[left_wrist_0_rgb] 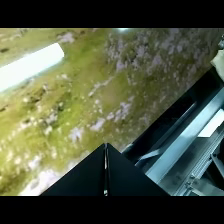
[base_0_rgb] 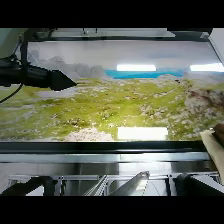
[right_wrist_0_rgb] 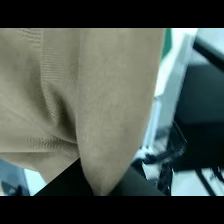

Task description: Fold the shirts.

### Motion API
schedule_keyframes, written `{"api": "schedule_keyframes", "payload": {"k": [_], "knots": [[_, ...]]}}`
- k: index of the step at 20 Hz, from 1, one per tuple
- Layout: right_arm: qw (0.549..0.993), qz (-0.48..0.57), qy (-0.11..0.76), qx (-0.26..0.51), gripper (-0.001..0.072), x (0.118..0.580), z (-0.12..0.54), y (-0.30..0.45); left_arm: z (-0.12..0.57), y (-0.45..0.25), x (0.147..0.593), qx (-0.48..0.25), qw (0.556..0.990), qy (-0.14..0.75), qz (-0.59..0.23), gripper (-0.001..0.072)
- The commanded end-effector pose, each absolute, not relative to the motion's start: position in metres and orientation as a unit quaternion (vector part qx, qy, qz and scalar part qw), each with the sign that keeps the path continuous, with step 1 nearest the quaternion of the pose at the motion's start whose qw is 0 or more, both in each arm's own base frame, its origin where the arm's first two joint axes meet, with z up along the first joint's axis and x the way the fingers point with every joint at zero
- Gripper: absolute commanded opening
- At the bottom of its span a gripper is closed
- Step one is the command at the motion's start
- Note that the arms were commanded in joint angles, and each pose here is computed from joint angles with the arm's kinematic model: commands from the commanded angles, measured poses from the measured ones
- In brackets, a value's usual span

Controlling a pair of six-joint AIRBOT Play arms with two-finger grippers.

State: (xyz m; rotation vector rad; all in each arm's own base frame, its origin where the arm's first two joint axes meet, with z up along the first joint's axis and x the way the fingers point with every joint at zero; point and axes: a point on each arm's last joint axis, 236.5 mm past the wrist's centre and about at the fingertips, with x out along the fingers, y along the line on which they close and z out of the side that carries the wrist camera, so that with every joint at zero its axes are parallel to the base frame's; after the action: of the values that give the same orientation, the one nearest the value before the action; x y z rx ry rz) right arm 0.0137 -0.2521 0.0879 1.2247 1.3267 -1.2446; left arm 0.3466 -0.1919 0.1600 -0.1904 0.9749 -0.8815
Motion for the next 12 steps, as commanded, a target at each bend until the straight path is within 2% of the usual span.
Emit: {"api": "schedule_keyframes", "payload": {"k": [1,3,4,5,6,8,10,11,12], "knots": [[0.406,-0.507,0.555,0.52,0.0063,-0.008,0.064,-0.237,0.147,-0.209,0.345,-0.082,0.772,0.465,-0.424,0.0019],[0.407,-0.491,0.57,0.518,0.0393,-0.008,0.057,-0.236,0.135,-0.214,0.348,-0.085,0.764,0.477,-0.426,0.0019],[0.406,-0.491,0.57,0.519,0.052,-0.008,0.056,-0.237,0.131,-0.215,0.35,-0.086,0.761,0.482,-0.426,0.0019],[0.409,-0.493,0.568,0.516,0.0567,-0.008,0.055,-0.24,0.128,-0.215,0.351,-0.088,0.759,0.484,-0.426,0.0019],[0.413,-0.495,0.566,0.514,0.0573,-0.007,0.055,-0.242,0.128,-0.215,0.351,-0.087,0.76,0.483,-0.426,0.0019],[0.427,-0.49,0.555,0.519,0.0569,0.001,0.054,-0.246,0.135,-0.214,0.354,-0.073,0.77,0.463,-0.432,0.0019],[0.479,-0.457,0.516,0.544,0.0562,0.036,0.052,-0.253,0.149,-0.213,0.357,-0.069,0.788,0.439,-0.427,0.0019],[0.516,-0.428,0.485,0.562,0.0501,0.064,0.054,-0.258,0.157,-0.212,0.36,-0.067,0.798,0.424,-0.423,0.0019],[0.565,-0.378,0.456,0.574,0.0082,0.101,0.061,-0.26,0.165,-0.211,0.362,-0.066,0.807,0.411,-0.419,0.0019]]}}
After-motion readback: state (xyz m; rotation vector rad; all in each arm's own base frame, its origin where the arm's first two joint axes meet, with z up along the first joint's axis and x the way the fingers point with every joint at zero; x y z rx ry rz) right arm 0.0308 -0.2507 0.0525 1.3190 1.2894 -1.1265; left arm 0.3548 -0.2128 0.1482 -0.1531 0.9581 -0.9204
